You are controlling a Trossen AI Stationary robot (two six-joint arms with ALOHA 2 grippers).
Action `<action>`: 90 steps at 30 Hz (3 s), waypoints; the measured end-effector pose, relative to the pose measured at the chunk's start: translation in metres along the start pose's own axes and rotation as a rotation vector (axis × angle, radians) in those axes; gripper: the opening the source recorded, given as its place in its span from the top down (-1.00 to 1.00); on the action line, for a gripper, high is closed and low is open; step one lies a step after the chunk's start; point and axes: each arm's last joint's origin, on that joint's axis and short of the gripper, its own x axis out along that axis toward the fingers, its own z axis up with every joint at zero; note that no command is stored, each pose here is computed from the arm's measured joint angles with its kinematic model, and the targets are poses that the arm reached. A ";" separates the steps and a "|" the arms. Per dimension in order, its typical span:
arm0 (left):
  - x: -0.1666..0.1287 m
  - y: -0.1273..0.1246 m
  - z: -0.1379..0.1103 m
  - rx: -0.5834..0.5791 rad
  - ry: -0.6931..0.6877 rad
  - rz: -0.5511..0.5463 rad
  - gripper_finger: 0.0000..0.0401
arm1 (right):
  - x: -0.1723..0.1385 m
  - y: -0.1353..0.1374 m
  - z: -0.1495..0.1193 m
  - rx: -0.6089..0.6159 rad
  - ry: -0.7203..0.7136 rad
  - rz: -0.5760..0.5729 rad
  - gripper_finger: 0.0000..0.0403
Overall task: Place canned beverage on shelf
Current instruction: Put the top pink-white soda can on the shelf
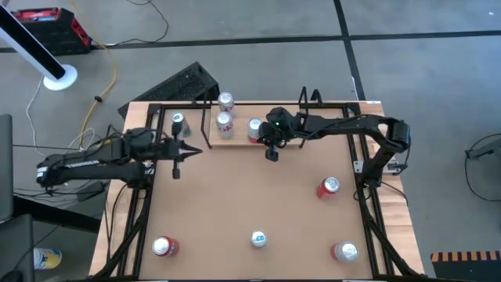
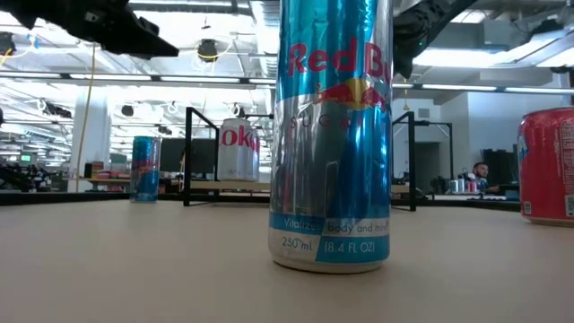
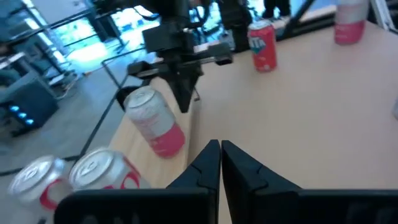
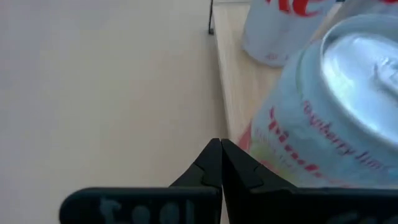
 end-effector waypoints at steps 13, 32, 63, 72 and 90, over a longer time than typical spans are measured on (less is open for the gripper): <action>-0.012 0.000 0.000 -0.034 -0.053 0.037 1.00 | 0.024 -0.022 0.004 0.099 -0.163 -0.118 0.88; -0.010 0.002 0.000 -0.013 -0.034 0.097 1.00 | 0.003 -0.039 0.005 0.089 -0.164 -0.099 0.88; -0.011 0.003 -0.001 -0.020 -0.015 0.136 1.00 | 0.011 -0.075 0.003 0.132 -0.318 -0.175 0.88; -0.010 0.003 -0.001 -0.022 -0.015 0.136 1.00 | 0.012 -0.083 0.001 0.136 -0.337 -0.199 0.88; -0.010 0.003 -0.001 -0.032 -0.013 0.135 1.00 | 0.013 -0.092 -0.001 0.147 -0.366 -0.218 0.88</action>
